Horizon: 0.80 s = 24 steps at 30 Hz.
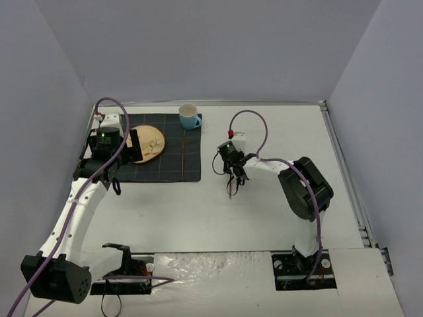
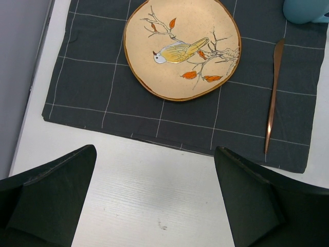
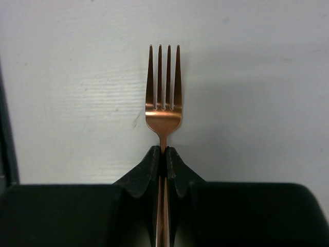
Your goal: Set the dinner table for one person
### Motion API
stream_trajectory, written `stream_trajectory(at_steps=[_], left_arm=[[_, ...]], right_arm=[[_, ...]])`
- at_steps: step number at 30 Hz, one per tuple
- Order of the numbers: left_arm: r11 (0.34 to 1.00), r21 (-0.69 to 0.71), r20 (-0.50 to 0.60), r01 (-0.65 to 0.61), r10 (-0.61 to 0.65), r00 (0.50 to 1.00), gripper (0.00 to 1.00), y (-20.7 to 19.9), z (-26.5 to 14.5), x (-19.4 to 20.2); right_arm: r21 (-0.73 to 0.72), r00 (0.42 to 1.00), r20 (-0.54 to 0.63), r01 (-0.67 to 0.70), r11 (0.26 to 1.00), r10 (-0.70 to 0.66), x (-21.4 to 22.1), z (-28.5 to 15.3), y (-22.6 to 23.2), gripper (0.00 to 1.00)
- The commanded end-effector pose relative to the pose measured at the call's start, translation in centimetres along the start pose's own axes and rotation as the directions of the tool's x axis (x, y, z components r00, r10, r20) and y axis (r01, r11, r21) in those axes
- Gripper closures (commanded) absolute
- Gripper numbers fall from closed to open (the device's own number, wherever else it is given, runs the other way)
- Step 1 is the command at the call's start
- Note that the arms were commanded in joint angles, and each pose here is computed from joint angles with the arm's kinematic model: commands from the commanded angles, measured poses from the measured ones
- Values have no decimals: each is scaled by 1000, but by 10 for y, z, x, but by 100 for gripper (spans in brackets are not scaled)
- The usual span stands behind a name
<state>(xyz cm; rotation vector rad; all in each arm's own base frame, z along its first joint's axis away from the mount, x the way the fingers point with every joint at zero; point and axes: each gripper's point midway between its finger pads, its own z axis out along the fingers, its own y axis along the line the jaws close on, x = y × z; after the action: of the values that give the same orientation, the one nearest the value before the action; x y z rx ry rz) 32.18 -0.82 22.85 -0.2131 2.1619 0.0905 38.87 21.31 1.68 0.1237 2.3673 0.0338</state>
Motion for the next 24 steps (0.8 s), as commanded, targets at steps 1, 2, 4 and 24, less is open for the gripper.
stream_trajectory(at_steps=[1, 2, 4, 24], left_arm=[[999, 9, 88, 43, -43, 995, 3, 0, -8, -25], [999, 9, 86, 44, -45, 995, 3, 0, -7, -25], [999, 12, 79, 47, -48, 996, 3, -1, -5, -23], [958, 285, -32, -28, 38, 999, 3, -201, 15, -4]], right_arm=[[9, 996, 46, -83, 997, 83, -3, -7, 22, 98], [-1, 995, 43, -89, 996, 89, -1, -9, 28, 96], [-21, 996, 38, -85, 996, 85, 2, -13, 36, 86], [-108, 939, 287, -166, 980, 191, -86, -145, -69, 6]])
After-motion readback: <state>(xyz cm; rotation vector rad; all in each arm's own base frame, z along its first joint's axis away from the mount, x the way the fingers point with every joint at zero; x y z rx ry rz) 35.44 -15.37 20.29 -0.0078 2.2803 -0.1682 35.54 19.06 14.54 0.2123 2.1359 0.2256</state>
